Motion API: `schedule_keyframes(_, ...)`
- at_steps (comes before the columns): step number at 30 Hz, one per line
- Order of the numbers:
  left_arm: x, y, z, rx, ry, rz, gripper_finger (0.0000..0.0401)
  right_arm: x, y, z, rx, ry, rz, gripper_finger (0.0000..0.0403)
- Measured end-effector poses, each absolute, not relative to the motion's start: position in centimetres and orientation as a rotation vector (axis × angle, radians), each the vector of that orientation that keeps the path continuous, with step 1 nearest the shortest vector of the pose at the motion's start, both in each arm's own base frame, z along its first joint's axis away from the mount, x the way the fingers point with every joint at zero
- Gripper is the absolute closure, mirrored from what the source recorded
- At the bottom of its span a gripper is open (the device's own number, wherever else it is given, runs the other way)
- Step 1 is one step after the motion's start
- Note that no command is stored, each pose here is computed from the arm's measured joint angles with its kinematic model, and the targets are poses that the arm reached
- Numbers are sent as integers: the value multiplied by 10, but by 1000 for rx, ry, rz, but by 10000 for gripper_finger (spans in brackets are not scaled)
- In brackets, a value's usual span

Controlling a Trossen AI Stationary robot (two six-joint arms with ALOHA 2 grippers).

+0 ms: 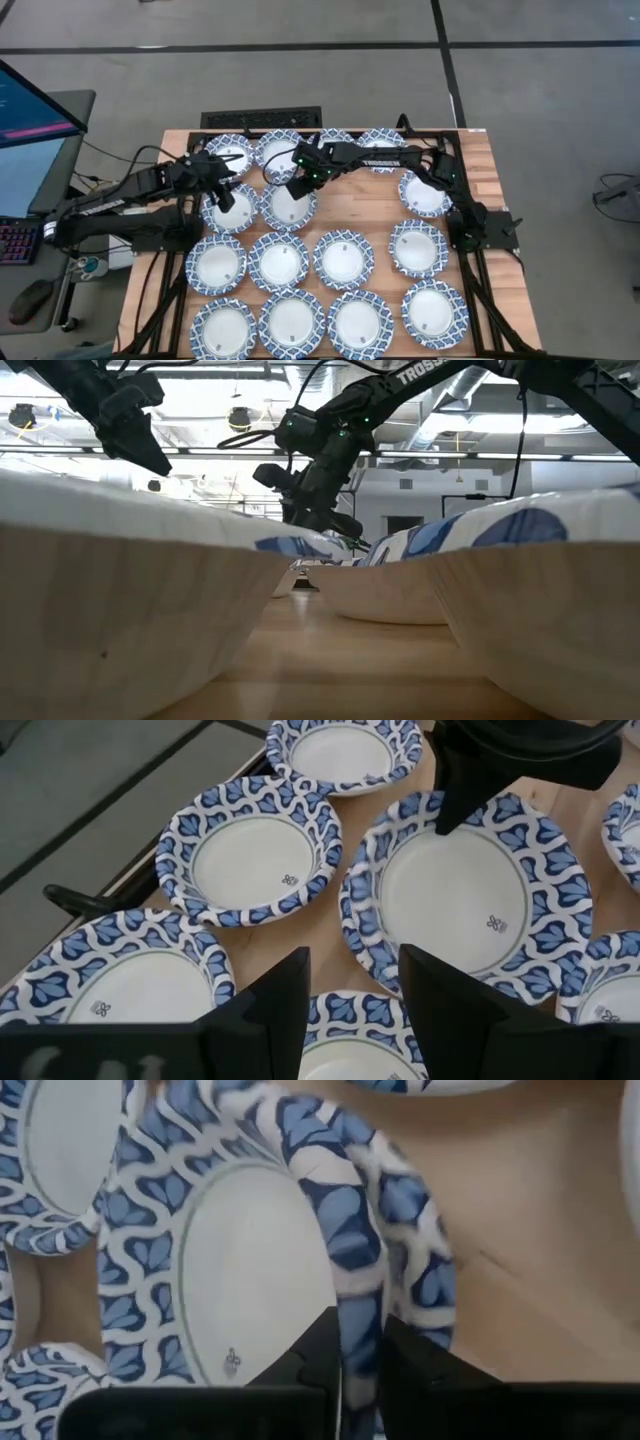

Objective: Nest bowls inside each other
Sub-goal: Stack the blue bowl on top of the blue bowl, then stack the blue bowl on top of the blue bowls

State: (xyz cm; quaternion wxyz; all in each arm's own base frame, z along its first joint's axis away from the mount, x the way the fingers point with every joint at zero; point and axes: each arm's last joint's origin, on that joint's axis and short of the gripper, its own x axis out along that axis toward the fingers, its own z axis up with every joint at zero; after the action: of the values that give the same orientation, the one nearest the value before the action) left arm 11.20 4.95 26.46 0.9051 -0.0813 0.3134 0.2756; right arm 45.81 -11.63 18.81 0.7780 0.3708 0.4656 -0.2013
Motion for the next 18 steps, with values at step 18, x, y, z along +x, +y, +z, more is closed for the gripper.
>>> schedule_keyframes(18,113,50,265,-210,634,584,254,434,-134,201,596,1083,-665,215)
